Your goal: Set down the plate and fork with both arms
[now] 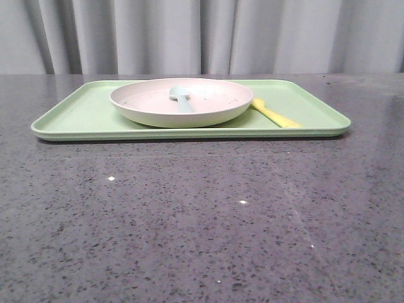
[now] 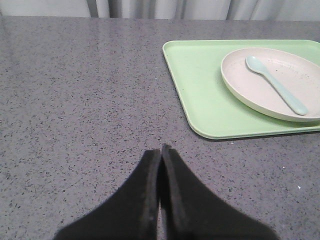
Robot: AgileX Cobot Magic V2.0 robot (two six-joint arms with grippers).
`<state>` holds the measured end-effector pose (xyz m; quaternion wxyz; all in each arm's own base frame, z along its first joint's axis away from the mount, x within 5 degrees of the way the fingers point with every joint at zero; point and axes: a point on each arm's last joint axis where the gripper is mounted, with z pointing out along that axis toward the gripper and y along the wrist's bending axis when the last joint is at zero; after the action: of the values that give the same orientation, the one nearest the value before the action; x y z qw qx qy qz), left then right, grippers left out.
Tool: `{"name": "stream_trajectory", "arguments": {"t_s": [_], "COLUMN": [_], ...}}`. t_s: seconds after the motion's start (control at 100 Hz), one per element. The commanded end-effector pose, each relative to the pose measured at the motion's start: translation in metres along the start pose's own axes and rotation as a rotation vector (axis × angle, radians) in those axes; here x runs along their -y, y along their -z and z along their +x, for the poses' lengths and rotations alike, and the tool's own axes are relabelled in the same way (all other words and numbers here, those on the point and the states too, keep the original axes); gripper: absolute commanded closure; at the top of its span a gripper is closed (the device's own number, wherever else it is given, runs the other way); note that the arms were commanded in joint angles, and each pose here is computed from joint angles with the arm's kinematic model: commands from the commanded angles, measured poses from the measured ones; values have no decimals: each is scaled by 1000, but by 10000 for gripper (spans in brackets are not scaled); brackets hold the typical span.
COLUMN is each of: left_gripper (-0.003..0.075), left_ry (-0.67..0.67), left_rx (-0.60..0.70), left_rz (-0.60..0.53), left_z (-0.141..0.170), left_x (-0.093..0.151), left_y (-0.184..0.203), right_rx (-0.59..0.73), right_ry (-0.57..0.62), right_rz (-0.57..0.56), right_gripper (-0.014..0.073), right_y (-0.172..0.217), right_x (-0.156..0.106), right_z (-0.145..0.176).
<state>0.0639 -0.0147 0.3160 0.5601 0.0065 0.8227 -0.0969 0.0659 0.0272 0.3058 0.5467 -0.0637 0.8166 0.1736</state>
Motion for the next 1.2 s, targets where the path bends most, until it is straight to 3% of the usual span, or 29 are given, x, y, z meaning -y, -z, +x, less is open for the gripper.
{"name": "stream_trajectory", "arguments": {"t_s": [0.0, 1.19], "left_gripper": [741, 741], "left_ry": [5, 0], "left_rx": [100, 114], "left_rz": [3, -5], "left_z": [-12, -11], "left_x": [1, 0], "left_y": [6, 4], "right_rx": [102, 93], "right_ry": [22, 22], "right_rz": [-8, -6], "right_gripper": [663, 663], "right_y": [4, 4], "right_x": [-2, -2], "right_z": [-14, -13]}}
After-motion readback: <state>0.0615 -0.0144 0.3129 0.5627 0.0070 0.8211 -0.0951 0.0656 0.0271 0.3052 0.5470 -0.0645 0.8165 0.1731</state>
